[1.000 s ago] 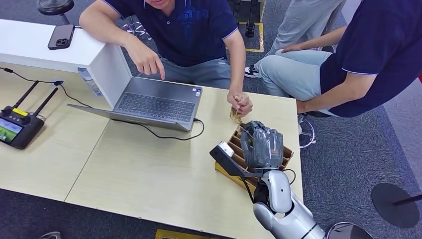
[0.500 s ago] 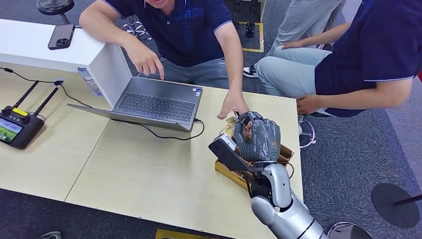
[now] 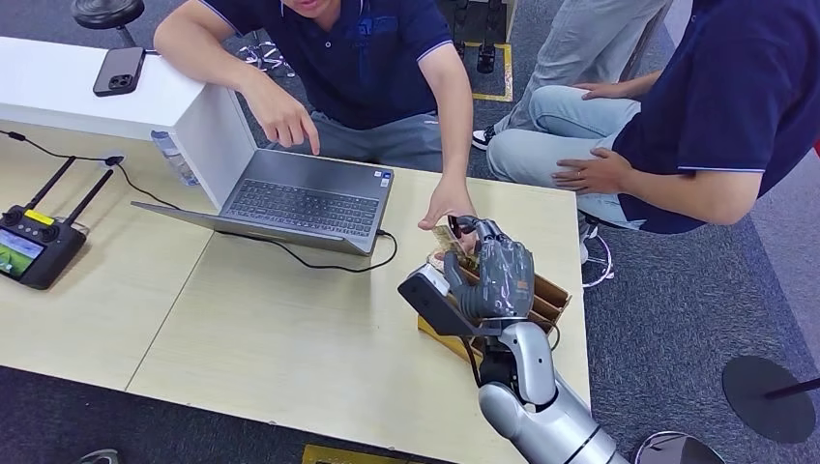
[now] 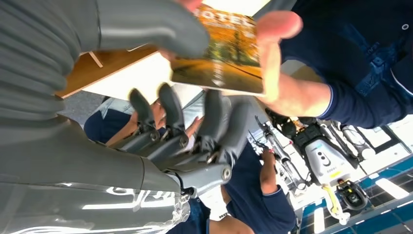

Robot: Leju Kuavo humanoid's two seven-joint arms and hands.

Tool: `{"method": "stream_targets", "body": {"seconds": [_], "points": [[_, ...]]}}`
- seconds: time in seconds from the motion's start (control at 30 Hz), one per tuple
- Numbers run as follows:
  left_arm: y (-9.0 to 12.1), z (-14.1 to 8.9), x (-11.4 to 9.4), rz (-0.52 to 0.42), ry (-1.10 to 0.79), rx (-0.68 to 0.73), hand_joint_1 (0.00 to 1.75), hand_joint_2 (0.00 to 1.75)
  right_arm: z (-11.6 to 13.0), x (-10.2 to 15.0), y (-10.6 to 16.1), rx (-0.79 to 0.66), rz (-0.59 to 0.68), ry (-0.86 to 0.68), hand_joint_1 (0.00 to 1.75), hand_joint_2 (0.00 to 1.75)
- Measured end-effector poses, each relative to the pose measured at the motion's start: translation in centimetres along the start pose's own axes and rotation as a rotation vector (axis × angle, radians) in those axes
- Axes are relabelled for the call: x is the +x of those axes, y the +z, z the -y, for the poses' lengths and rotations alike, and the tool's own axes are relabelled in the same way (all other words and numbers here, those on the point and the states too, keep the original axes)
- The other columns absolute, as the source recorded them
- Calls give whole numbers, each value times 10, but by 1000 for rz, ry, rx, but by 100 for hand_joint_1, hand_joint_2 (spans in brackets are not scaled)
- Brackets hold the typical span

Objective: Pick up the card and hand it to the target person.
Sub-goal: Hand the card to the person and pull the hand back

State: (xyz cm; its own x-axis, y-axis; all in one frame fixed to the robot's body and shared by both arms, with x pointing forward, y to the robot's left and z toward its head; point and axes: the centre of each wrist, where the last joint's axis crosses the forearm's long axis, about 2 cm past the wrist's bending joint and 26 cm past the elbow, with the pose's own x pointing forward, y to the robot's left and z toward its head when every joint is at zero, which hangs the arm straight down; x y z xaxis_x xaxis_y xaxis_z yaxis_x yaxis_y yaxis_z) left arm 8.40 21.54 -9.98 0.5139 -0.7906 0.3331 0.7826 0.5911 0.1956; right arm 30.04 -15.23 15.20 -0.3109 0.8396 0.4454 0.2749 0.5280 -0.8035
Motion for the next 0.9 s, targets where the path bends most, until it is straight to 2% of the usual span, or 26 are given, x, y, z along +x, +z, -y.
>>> {"method": "stream_targets", "body": {"seconds": [0.23, 0.5, 0.9], "points": [[3, 8, -11, -21, 45, 16, 0, 0, 41, -38, 26, -6, -141, -226, 0, 175], [4, 8, -19, -14, 111, 42, 0, 0, 82, -76, 52, 47, -240, -613, 0, 175], [4, 2, -27, -36, 155, 53, 0, 0, 112, -127, 95, 83, -312, -1033, 0, 175]]}}
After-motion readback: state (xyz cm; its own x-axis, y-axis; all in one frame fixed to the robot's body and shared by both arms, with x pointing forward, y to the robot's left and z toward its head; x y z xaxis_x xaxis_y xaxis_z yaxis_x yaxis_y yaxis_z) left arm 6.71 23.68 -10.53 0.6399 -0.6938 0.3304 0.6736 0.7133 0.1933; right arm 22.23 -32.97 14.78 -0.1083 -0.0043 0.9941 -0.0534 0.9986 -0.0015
